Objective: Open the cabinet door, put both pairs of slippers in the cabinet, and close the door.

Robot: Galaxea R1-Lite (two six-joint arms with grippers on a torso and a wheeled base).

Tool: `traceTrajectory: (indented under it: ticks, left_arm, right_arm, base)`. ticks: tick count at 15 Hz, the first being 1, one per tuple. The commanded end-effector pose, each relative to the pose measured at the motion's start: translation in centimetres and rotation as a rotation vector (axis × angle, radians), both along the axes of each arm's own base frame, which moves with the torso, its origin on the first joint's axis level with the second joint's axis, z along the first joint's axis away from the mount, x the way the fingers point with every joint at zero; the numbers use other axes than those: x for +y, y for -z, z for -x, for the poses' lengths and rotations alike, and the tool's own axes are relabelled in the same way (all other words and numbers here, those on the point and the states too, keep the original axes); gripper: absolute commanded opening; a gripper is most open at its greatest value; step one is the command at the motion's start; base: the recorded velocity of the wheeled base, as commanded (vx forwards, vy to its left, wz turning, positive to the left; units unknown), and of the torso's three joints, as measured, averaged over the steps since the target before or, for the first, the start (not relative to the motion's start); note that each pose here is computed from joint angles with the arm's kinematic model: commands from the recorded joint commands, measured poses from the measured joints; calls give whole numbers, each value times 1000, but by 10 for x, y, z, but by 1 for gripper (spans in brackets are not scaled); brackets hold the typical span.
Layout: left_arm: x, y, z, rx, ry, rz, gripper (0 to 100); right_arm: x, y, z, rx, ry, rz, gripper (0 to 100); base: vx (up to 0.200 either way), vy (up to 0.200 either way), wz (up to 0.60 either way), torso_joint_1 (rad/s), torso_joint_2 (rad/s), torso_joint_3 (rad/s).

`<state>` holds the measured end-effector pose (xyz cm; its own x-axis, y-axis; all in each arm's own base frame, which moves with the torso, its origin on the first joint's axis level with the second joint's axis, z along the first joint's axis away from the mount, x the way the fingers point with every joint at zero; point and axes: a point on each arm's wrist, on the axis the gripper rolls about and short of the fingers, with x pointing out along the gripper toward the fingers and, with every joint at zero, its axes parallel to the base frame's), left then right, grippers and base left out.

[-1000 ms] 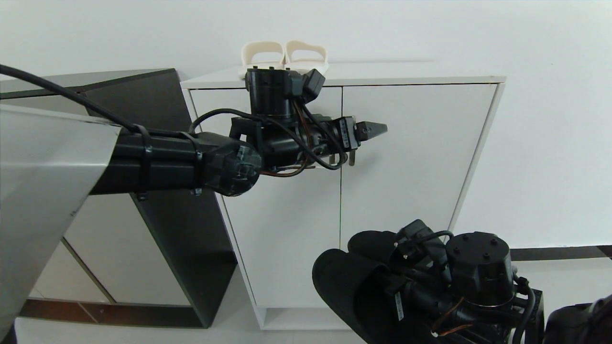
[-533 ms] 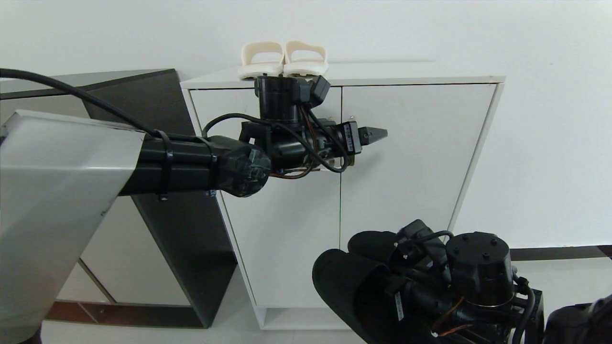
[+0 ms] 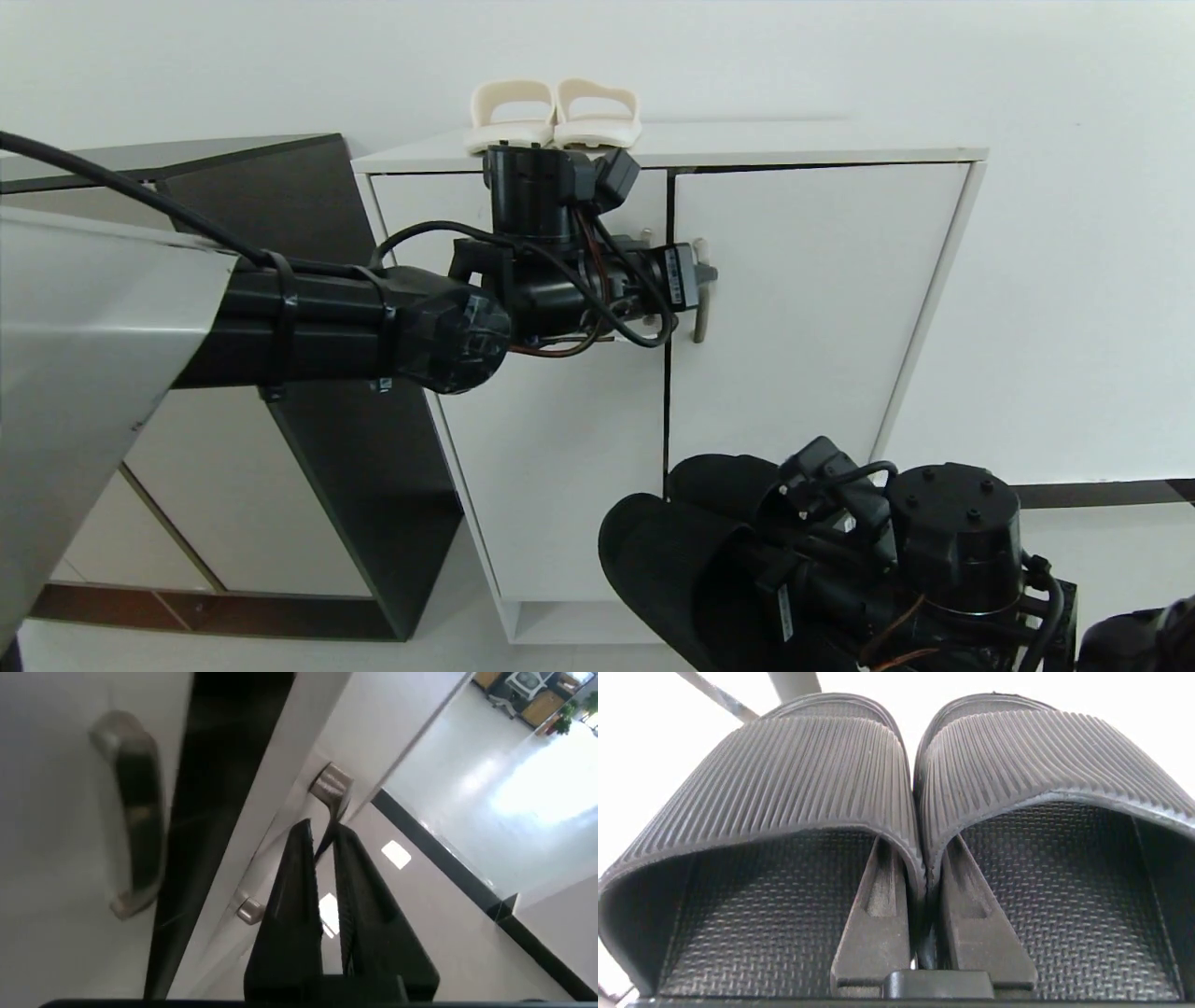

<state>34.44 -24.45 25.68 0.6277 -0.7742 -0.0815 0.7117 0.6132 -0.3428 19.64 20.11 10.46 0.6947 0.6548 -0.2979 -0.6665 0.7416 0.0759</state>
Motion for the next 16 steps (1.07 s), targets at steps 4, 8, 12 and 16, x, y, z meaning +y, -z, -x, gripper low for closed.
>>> traceTrajectory:
  ticks: [4,8,12,16]
  left_arm:
    - [14,-3,30,-19,14,1,0]
    - [31,3,61,-71,27,-3,0]
    - [47,-7,67,-105,1,20,0]
    - [42,-3,45,-105,-16,23,0]
  right_arm:
    - [-6,9,14,-3,-95,24,0]
    - [-5,11,19,2,-112,33,0]
    - [-4,12,20,2,-120,36,0]
    - [-4,12,20,2,-121,36,0]
  base:
    - [0,0,0,0,0,0]
    - [0,0,0,0,0,0]
    - [0,0,0,0,0,0]
    - [0,0,0,0,0,0]
